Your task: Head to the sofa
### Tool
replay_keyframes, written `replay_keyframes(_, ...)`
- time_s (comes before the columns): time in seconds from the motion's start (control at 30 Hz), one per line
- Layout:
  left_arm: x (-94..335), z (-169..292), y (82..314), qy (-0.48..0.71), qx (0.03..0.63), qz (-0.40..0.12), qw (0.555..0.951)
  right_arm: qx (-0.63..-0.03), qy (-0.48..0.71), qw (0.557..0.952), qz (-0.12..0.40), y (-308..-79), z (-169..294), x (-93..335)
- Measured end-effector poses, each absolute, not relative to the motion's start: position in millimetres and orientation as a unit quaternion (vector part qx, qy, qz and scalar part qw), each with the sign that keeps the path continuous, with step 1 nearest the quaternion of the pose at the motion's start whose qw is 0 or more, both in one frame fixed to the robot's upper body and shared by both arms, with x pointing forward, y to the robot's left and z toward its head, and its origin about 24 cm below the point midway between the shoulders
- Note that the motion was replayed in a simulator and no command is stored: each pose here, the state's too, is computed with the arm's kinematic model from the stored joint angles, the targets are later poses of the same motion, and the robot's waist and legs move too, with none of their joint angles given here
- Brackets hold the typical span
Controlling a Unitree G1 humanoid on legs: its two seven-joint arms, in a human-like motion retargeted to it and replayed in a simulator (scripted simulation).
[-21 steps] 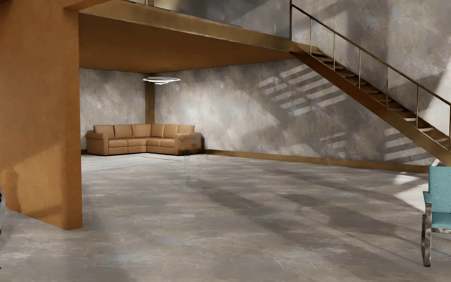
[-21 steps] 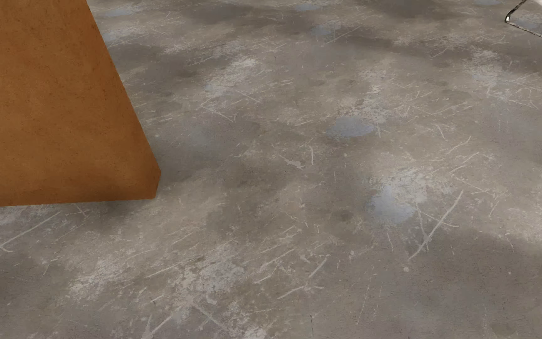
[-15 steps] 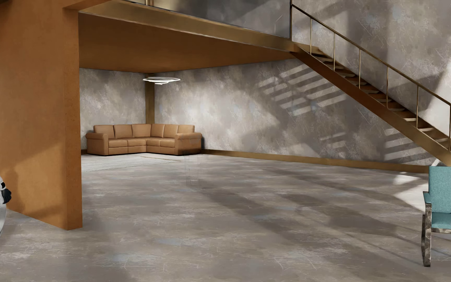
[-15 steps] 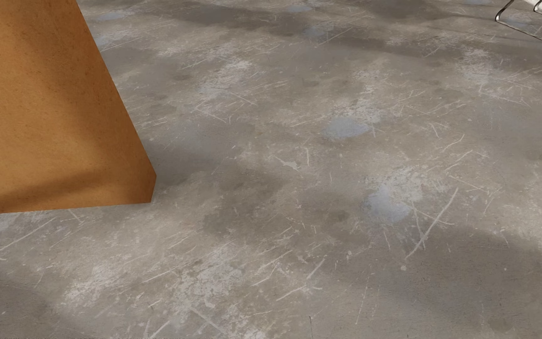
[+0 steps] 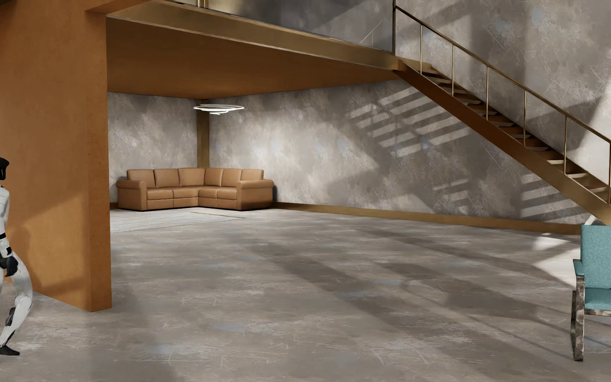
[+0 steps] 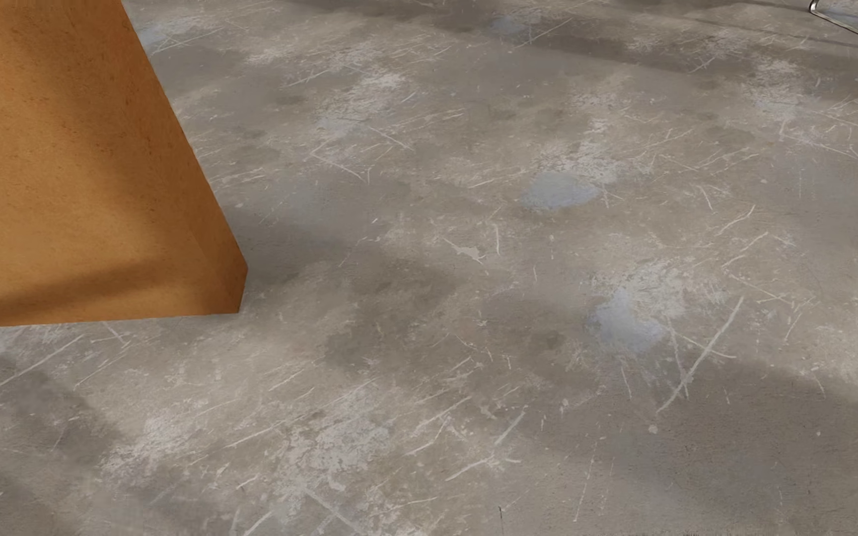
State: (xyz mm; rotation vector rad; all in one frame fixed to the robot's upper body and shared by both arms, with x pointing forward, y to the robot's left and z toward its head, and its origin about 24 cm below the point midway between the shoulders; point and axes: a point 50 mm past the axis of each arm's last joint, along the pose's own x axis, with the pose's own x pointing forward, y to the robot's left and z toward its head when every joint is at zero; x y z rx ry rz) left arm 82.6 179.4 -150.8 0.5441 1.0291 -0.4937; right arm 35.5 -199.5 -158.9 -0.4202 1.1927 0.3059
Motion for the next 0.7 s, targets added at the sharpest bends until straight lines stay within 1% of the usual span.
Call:
replay_keyframes(0.03, 87.4, -149.5, 178.0, 0.474, 0.256, -0.233, 0.81, -0.198, 0.565, 0.788, 0.142, -202.6, -159.4, 27.3)
replay_keyframes(0.07, 98.1, -148.8, 180.8, 0.471, 0.255, -0.217, 0.816, -0.204, 0.573, 0.781, 0.144, -206.5, -160.1, 21.9)
replay_keyframes(0.1, 104.3, -146.7, 179.3, 0.461, 0.259, -0.221, 0.819, -0.204, 0.586, 0.771, 0.14, -209.9, -161.1, 13.6)
replay_keyframes(0.2, 118.8, -143.3, 182.0, 0.45, 0.261, -0.209, 0.828, -0.208, 0.619, 0.746, 0.134, -217.3, -163.9, -6.5)
replay_keyframes(0.23, 118.9, -144.8, 182.6, 0.454, 0.267, -0.212, 0.823, -0.206, 0.624, 0.744, 0.125, -220.8, -163.6, -8.9)
replay_keyframes(0.27, 116.1, -146.8, 183.0, 0.46, 0.272, -0.217, 0.817, -0.209, 0.626, 0.741, 0.126, -222.1, -163.7, -9.8)
replay_keyframes(0.3, 109.6, -146.9, 180.1, 0.457, 0.28, -0.237, 0.81, -0.211, 0.629, 0.737, 0.129, -222.2, -164.0, -12.4)
replay_keyframes(0.33, 101.1, -151.6, 184.3, 0.48, 0.263, -0.213, 0.809, -0.209, 0.633, 0.735, 0.127, -222.5, -164.3, -14.8)
replay_keyframes(0.37, 87.7, -155.9, 179.6, 0.491, 0.273, -0.239, 0.792, -0.214, 0.632, 0.734, 0.129, -225.3, -162.8, -16.4)
replay_keyframes(0.43, 62.1, -160.5, 182.9, 0.518, 0.267, -0.243, 0.775, -0.214, 0.634, 0.73, 0.137, -220.8, -165.2, -15.3)
replay_keyframes(0.47, 56.5, -161.8, 179.9, 0.524, 0.263, -0.247, 0.772, -0.211, 0.622, 0.743, 0.129, -220.9, -164.4, -4.9)
replay_keyframes(0.5, 51.9, -161.0, 182.0, 0.527, 0.255, -0.239, 0.775, -0.206, 0.607, 0.756, 0.133, -213.8, -164.7, 5.5)
replay_keyframes(0.53, 42.4, -162.5, 184.1, 0.537, 0.262, -0.248, 0.763, -0.211, 0.597, 0.761, 0.141, -212.5, -164.1, 13.3)
replay_keyframes(0.57, 33.9, -163.7, 185.6, 0.549, 0.252, -0.238, 0.76, -0.21, 0.58, 0.774, 0.142, -209.7, -162.1, 24.0)
replay_keyframes(0.6, 32.4, -162.9, 188.3, 0.553, 0.238, -0.217, 0.768, -0.21, 0.562, 0.787, 0.145, -205.7, -160.3, 36.0)
replay_keyframes(0.63, 26.5, -161.2, 190.8, 0.556, 0.232, -0.211, 0.77, -0.206, 0.545, 0.8, 0.141, -203.9, -157.5, 46.8)
replay_keyframes(0.67, 20.2, -161.8, 191.0, 0.56, 0.242, -0.227, 0.759, -0.214, 0.526, 0.811, 0.144, -205.9, -153.3, 59.8)
replay_keyframes(0.7, 14.2, -161.1, 192.7, 0.565, 0.24, -0.226, 0.756, -0.221, 0.505, 0.822, 0.144, -207.1, -148.8, 74.2)
